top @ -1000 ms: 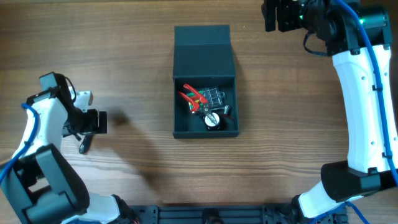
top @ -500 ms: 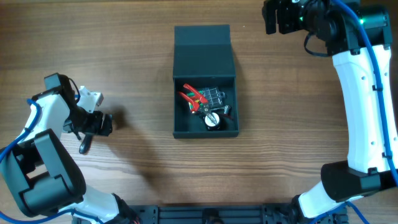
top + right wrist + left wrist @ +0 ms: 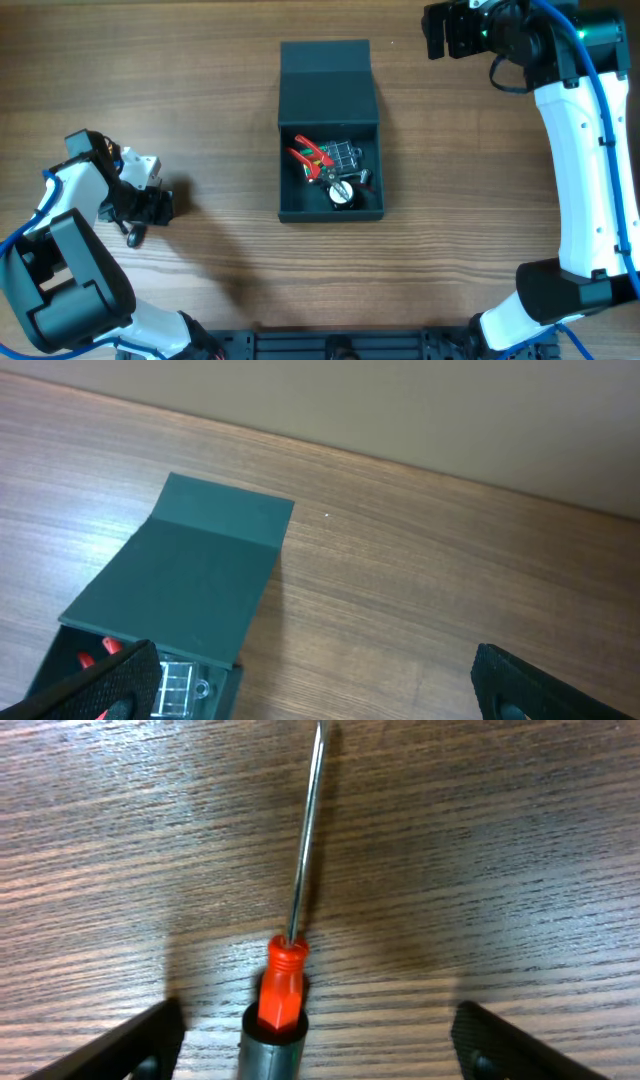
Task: Pack container
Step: 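Lower the left gripper and grasp the red-handled screwdriver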
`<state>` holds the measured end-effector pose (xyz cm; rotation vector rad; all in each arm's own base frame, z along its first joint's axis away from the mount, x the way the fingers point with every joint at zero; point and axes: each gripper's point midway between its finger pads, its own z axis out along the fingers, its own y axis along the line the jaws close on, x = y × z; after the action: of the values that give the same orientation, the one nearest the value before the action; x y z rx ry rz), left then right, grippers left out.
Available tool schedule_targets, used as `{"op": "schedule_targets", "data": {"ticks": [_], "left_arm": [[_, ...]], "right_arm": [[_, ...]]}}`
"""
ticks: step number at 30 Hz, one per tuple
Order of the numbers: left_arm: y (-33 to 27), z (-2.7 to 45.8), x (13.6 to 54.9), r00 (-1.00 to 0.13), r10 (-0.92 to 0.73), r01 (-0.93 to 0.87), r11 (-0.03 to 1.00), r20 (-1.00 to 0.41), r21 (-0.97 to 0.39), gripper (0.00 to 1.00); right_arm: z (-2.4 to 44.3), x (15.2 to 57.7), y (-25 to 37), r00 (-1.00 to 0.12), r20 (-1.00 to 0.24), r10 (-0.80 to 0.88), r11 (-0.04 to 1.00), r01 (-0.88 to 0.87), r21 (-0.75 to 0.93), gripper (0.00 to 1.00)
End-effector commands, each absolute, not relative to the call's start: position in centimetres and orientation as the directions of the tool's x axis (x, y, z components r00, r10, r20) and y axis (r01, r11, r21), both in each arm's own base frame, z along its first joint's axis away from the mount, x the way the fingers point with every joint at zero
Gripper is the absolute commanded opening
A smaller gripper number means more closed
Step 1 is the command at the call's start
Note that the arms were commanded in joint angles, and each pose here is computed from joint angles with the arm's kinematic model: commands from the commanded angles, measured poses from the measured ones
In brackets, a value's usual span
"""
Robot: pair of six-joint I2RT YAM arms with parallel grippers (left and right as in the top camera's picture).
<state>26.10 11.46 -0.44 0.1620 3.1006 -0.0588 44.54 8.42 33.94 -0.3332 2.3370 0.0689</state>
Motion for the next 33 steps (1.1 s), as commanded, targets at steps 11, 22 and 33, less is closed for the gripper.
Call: {"op": "schedule_targets", "data": {"ticks": [11, 22, 33], "left_arm": [[9.2, -1.1, 26.1, -0.993, 0.093, 0.105, 0.981, -0.079, -0.161, 0.30], [9.2, -1.1, 26.4, -0.992, 0.093, 0.106, 0.981, -0.089, -0.164, 0.32], [9.2, -1.1, 26.4, -0.992, 0.093, 0.106, 0.981, -0.090, -0.163, 0.17]], "right_arm": [[33.2, 44.8, 8.1, -0.690, -0.687, -0.227, 0.965, -0.254, -0.065, 1.00], [32.9, 44.5, 8.0, -0.701, -0.676, -0.229, 0.965, -0.255, -0.064, 1.00], [32.9, 44.6, 7.8, -0.702, -0.675, -0.229, 0.967, -0.244, -0.074, 1.00]]}}
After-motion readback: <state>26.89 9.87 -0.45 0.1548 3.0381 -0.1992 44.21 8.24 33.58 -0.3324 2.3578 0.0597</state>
